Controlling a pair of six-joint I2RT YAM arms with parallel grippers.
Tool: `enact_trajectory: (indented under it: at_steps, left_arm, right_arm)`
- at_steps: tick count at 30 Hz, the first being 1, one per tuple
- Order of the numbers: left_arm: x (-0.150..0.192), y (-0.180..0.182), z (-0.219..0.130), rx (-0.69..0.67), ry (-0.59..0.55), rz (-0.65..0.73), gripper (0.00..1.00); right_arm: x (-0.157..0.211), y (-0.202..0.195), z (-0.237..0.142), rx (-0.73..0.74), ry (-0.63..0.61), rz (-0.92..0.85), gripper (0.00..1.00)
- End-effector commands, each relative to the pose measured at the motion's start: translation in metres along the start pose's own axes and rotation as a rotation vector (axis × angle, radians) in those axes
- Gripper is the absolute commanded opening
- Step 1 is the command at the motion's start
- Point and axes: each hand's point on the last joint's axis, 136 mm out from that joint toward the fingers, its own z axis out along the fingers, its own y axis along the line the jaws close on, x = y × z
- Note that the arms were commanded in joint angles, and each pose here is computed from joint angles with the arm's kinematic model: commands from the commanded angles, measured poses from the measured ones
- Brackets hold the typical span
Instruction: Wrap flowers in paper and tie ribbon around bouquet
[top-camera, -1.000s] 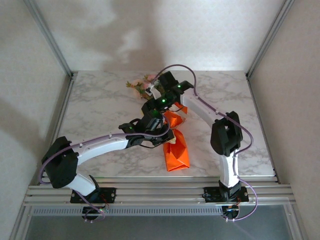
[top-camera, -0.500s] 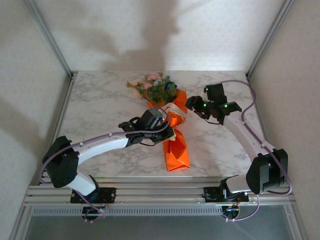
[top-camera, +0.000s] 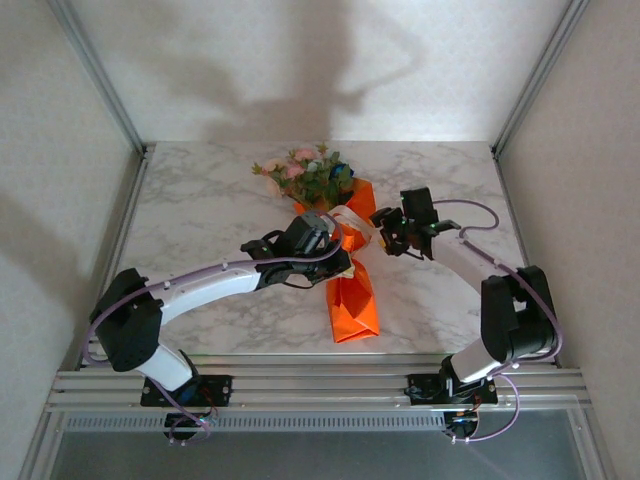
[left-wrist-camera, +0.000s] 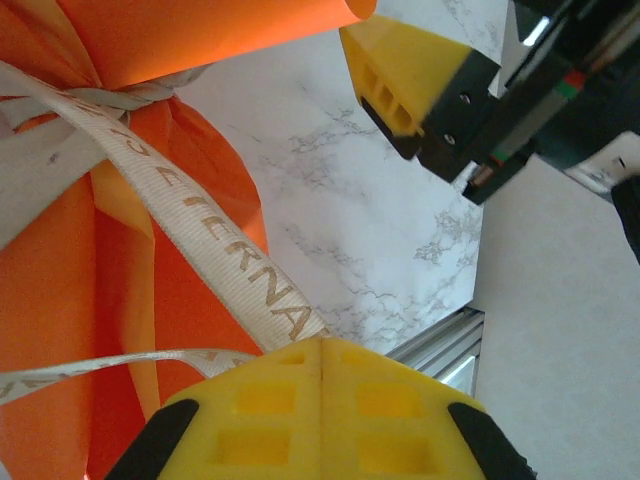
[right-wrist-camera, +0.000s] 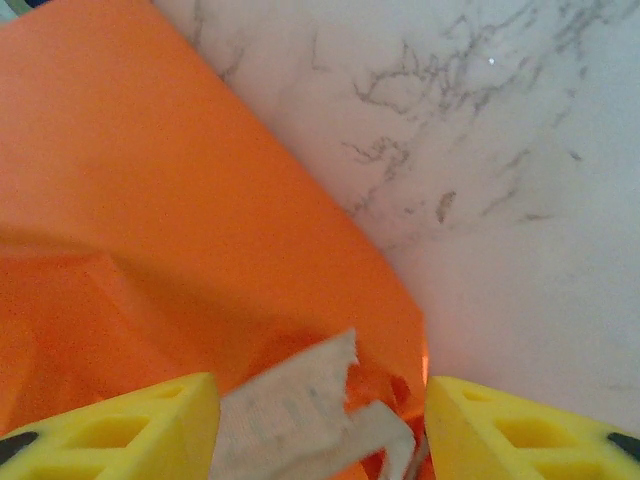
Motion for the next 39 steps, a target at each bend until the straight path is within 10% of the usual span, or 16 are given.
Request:
enact_trajectory:
  at_steps: [1,11,19,25,39]
  left_arm:
    - [-0.01,-0.007,-0.004,0.006,-0.024,0.02,0.0]
    - [-0.015,-0.008,-0.007,0.006,-0.031,0.018,0.0]
    - [-0.021,-0.006,-0.008,0.004,-0.044,0.01,0.0]
    - [-0.022,-0.007,-0.006,0.007,-0.041,0.01,0.0]
    - [-0.023,-0.005,-0.005,0.004,-0.039,0.009,0.0]
  right_arm:
    - [-0.007,0.011,0.008,-0.064,-0.008,0.048,0.54]
    - [-0.018,0.012,0.004,-0.066,-0.061,0.074,0.0]
    - [-0.023,0.028,-0.029,-0.02,-0.111,-0.062,0.0]
    - [-0.008,0.015,-0.018,-0.134,-0.06,-0.01,0.53]
    - [-0.011,0.03,0.013,-0.254,-0.012,0.058,0.46]
